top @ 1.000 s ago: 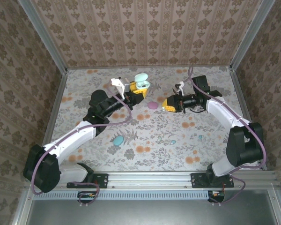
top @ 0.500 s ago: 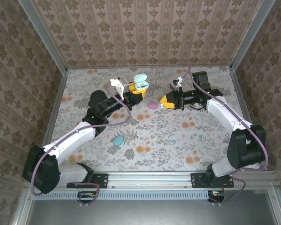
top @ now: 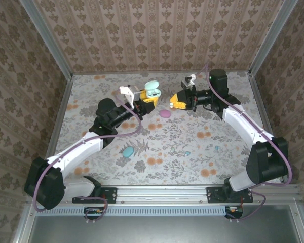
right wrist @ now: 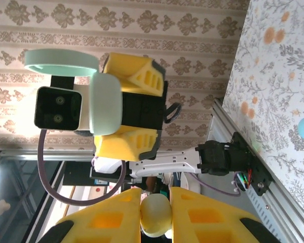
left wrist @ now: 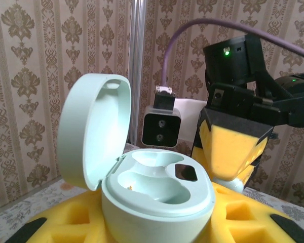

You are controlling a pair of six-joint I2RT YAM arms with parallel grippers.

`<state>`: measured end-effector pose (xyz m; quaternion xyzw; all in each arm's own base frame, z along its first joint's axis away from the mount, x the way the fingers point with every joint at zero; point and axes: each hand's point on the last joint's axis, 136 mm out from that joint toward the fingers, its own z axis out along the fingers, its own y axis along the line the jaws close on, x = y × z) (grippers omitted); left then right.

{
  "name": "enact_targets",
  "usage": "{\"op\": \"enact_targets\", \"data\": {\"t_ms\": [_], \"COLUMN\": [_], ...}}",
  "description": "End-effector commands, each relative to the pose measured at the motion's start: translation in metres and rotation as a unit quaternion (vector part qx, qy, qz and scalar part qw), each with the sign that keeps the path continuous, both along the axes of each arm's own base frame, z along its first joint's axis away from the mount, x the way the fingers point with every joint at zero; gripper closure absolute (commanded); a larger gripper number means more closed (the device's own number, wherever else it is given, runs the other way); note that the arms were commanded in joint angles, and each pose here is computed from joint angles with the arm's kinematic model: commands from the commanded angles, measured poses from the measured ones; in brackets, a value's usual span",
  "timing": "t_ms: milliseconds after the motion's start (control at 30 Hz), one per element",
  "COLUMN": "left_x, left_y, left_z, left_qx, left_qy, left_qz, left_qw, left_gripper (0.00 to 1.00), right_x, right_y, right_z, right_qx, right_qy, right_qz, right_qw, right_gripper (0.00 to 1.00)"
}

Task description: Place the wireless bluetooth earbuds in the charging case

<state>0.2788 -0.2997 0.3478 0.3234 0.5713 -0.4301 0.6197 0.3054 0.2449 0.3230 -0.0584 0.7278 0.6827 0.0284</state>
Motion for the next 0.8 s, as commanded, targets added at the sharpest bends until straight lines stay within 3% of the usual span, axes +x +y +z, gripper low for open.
{"op": "enact_targets", "data": {"t_ms": [0,267,767], "left_x": [-0.006,-0.006,-0.005], "left_y": [0.008,0.020,0.029], "left_z": [0.012,0.015,0.015], "left_qx": [-0.013,-0.022,-0.022], "left_qy": [-0.023,-0.040,-0.037], "left_qz": [0.003,0.014,-0.004], "left_qw": [1.000,0.999,0.999], "left_gripper": [0.66,0.66,0.66], "right_x": [-0.019,-0.027,-0.021], "right_y": [0.009,0.021,0.024], "right_z": [0.020,0.025,0.023], "right_qx": [0.009,-0.001,-0.014], "right_qy": [-0.024,-0.002,0.005], "right_qz": [0.039,0.070,0.053], "right_qw": [0.999,0.998,0.998], "right_gripper": [0.79,0.79,0.81]}}
